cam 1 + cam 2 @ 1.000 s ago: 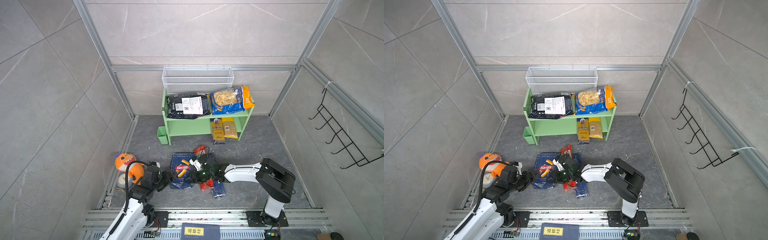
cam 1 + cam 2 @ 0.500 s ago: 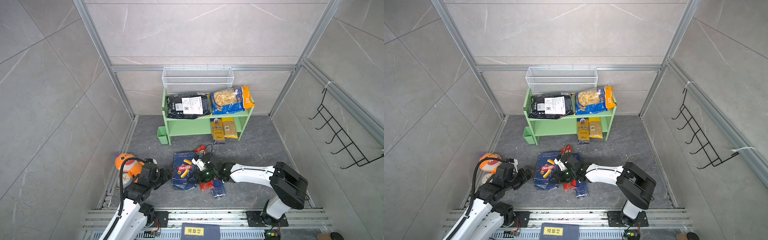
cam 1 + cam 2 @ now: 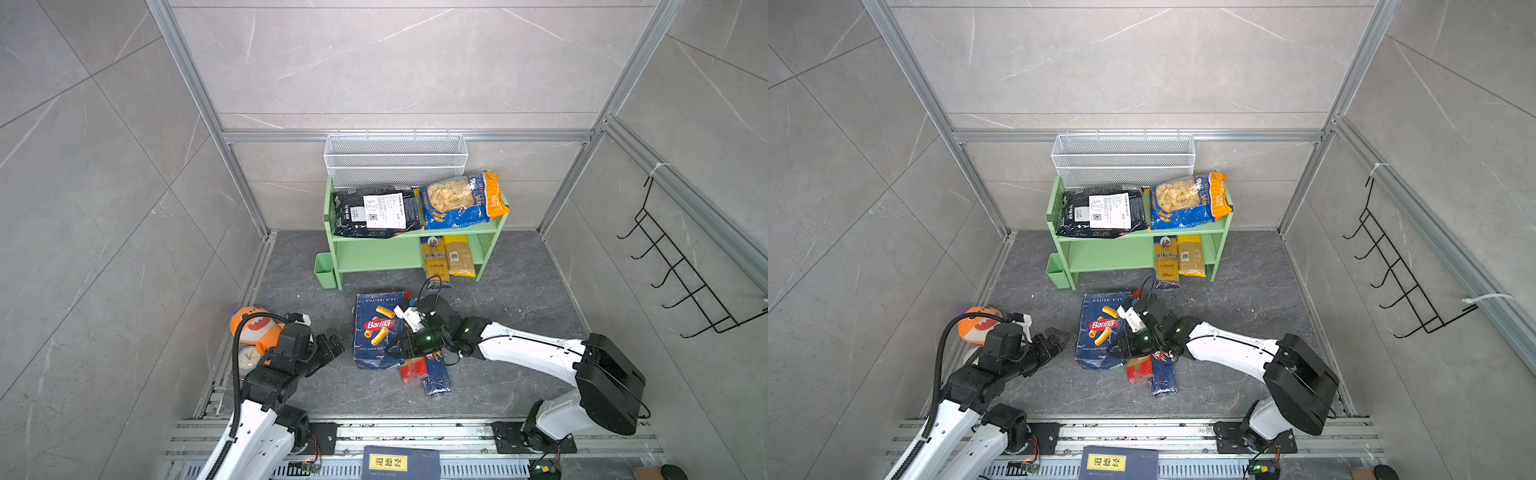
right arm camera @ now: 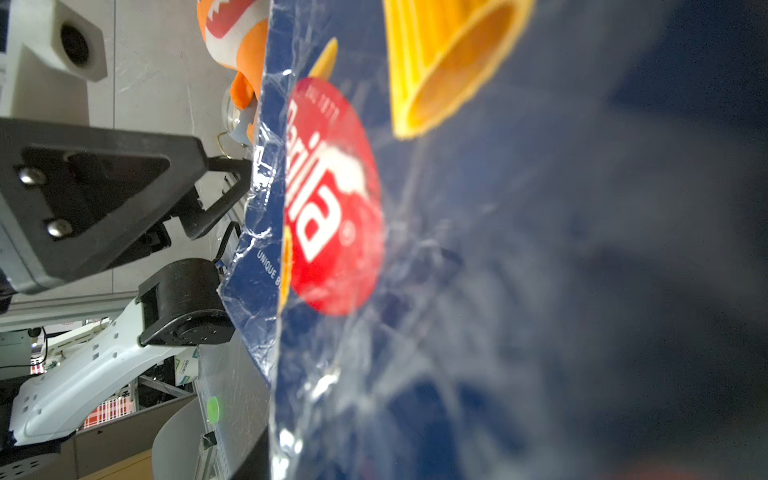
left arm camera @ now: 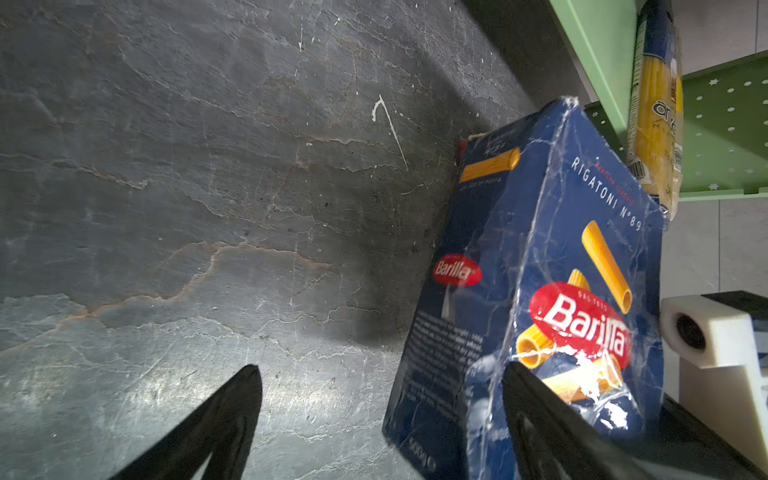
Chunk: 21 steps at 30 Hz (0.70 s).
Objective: Place and organize the pasta boxes and bags onto the shelf
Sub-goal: 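Lift the Barilla box upright with the right gripper while the left draws back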
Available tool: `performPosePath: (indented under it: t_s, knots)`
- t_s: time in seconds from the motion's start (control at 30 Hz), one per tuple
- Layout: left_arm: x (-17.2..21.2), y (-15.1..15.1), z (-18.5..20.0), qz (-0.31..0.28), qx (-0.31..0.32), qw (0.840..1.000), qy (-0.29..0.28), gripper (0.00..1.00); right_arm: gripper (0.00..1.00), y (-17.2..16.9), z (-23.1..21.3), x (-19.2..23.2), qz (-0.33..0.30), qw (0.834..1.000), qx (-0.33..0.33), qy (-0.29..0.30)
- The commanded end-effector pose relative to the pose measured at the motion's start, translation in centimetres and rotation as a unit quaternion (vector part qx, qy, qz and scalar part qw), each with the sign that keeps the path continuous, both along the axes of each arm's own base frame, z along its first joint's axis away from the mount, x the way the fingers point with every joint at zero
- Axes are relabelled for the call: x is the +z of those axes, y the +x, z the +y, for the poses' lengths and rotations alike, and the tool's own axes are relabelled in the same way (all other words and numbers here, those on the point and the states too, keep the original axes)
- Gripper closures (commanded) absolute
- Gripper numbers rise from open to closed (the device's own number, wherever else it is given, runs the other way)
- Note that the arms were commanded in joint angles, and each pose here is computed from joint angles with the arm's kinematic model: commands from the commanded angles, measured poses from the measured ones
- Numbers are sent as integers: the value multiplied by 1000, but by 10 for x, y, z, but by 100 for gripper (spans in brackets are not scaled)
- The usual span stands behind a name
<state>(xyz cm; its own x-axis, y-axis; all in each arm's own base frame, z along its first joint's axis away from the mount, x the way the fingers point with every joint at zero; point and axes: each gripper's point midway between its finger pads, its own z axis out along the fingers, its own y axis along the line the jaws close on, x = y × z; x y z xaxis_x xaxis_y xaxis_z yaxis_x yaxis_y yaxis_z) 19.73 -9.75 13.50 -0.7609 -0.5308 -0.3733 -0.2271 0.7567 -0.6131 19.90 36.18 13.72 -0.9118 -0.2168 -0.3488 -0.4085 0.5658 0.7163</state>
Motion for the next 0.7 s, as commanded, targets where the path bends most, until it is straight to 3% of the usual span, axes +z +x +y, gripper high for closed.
performPosePath:
  t_s: [0.0,0.67]
  knots:
    - [17,4,0,-23,-7,1000,7,8,72,27,12,80,-110,989,15,93]
    - [46,18,-1,-37,-23,998,35,7,72,143,9,121,-130,972,-36,193]
